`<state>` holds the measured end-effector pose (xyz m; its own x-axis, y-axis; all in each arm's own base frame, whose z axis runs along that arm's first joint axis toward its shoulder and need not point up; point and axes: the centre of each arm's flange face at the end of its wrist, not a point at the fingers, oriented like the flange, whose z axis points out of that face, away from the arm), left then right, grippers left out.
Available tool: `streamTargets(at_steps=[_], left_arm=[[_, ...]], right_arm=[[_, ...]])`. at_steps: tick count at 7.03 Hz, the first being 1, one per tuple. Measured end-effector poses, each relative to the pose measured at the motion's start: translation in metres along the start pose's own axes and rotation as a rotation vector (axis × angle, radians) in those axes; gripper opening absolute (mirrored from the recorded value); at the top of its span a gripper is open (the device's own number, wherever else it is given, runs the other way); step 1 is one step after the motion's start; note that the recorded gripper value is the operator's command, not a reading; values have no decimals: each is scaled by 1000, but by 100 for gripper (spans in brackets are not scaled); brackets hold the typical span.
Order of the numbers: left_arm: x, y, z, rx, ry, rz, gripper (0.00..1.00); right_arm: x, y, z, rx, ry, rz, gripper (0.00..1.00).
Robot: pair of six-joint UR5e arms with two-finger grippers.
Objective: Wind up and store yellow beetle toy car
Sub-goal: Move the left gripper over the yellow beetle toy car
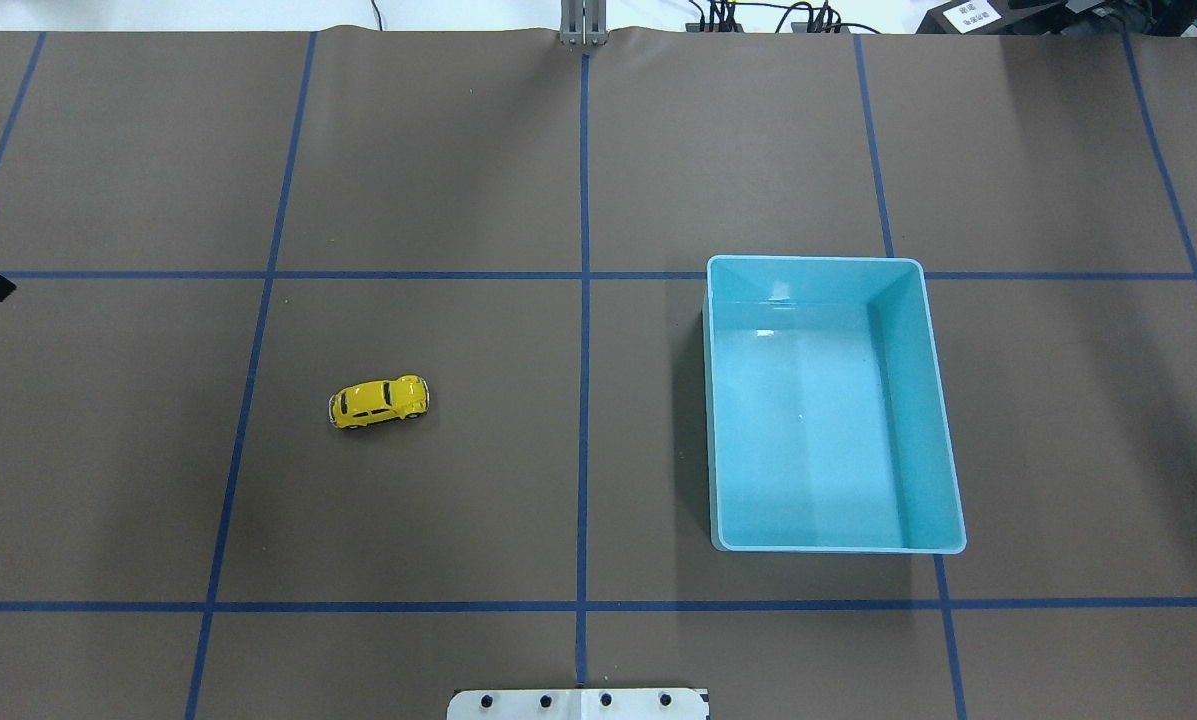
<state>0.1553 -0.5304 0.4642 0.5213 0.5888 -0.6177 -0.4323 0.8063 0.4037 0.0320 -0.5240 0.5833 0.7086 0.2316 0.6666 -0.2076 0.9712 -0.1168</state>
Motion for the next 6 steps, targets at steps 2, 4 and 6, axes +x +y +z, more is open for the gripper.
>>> streamTargets(at_steps=[2, 4, 6], left_arm=[[104, -68, 27, -43, -68, 202, 100], [217, -116, 54, -132, -157, 373, 100], [287, -139, 82, -201, -245, 548, 100]], right_arm=[[0, 0, 0, 0, -1, 1, 100], [0, 0, 0, 0, -1, 1, 100], [0, 0, 0, 0, -1, 1, 100]])
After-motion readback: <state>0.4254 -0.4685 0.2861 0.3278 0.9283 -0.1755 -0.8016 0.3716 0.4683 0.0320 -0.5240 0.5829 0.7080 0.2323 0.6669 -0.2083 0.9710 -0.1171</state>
